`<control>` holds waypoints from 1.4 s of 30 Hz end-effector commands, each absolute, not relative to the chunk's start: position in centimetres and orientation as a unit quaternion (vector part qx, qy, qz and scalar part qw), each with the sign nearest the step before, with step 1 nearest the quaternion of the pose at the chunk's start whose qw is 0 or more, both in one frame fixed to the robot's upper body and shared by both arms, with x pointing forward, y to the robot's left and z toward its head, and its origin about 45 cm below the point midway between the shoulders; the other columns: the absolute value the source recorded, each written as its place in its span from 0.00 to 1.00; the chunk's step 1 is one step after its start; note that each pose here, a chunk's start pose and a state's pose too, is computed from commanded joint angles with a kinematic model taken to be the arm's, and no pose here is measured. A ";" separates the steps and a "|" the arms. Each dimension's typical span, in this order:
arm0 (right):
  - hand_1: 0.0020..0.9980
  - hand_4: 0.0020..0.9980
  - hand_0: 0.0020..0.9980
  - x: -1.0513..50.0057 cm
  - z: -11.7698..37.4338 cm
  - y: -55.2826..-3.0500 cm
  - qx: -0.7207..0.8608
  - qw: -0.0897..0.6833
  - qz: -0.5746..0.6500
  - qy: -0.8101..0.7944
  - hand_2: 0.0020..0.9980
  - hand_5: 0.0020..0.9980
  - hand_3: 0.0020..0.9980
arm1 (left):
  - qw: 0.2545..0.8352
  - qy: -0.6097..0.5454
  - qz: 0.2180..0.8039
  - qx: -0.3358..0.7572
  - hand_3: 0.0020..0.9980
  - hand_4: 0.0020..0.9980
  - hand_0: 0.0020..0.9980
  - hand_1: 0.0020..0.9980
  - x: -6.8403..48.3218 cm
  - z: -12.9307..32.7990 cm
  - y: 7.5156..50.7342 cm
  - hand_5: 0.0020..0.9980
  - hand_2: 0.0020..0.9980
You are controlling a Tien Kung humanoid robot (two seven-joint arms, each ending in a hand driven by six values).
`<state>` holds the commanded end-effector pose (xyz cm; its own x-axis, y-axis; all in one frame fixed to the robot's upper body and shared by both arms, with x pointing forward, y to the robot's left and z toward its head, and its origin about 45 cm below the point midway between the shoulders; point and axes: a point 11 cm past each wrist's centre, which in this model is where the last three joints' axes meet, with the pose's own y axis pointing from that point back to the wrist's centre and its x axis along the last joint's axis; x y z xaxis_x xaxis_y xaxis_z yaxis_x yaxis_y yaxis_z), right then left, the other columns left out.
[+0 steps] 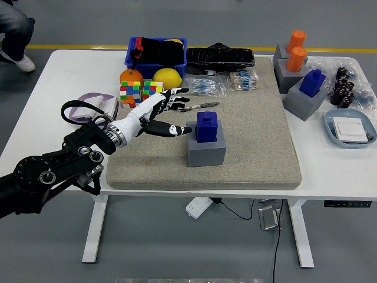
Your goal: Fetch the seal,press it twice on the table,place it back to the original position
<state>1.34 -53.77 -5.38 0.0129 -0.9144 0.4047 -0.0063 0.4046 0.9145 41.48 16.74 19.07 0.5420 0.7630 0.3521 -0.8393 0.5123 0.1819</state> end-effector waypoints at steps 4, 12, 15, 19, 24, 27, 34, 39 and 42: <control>0.68 0.70 0.76 1.3 -5.3 -53.8 0.389 0.596 -0.381 -0.590 0.69 0.36 0.62 | 0.862 -0.115 0.463 0.168 0.94 0.92 0.87 0.84 41.4 19.0 16.7 0.05 0.86; 0.68 0.70 0.76 1.1 -5.3 -53.9 0.387 0.594 -0.383 -0.592 0.69 0.36 0.62 | 0.863 -0.114 0.462 0.167 0.94 0.92 0.87 0.84 41.4 19.0 16.4 0.05 0.86; 0.68 0.70 0.76 1.1 -5.4 -53.8 0.388 0.592 -0.385 -0.592 0.69 0.36 0.62 | 0.865 -0.115 0.459 0.168 0.94 0.92 0.87 0.84 41.3 18.8 16.2 0.05 0.86; 0.68 0.70 0.76 1.1 -5.4 -53.8 0.386 0.591 -0.385 -0.594 0.69 0.35 0.63 | 0.866 -0.114 0.458 0.168 0.94 0.91 0.87 0.84 41.2 18.7 16.0 0.04 0.85; 0.68 0.70 0.76 1.0 -5.4 -53.8 0.386 0.591 -0.385 -0.594 0.69 0.35 0.63 | 0.865 -0.115 0.457 0.171 0.94 0.91 0.87 0.84 41.1 18.5 16.0 0.04 0.86; 0.68 0.70 0.76 1.0 -5.3 -53.9 0.385 0.590 -0.385 -0.595 0.69 0.35 0.63 | 0.866 -0.114 0.456 0.171 0.94 0.91 0.87 0.84 41.0 18.3 15.9 0.04 0.86; 0.68 0.70 0.76 1.1 -5.3 -53.9 0.385 0.588 -0.385 -0.597 0.69 0.35 0.63 | 0.867 -0.116 0.454 0.168 0.93 0.91 0.87 0.83 40.8 18.1 15.1 0.00 0.84; 0.68 0.70 0.76 1.1 -5.2 -54.0 0.384 0.588 -0.384 -0.600 0.69 0.35 0.63 | 0.868 -0.118 0.455 0.160 0.93 0.91 0.87 0.83 40.8 18.4 14.4 0.00 0.84; 0.68 0.71 0.77 1.1 -5.2 -54.1 0.384 0.588 -0.384 -0.599 0.69 0.35 0.63 | 0.868 -0.120 0.456 0.156 0.92 0.91 0.87 0.81 40.8 18.5 13.9 0.00 0.82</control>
<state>1.09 -54.06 -5.22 -0.0135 -0.9119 0.4101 -0.0078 0.4102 0.9119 40.79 13.93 18.55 0.5556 0.7536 0.3512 -0.8288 0.5357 0.1616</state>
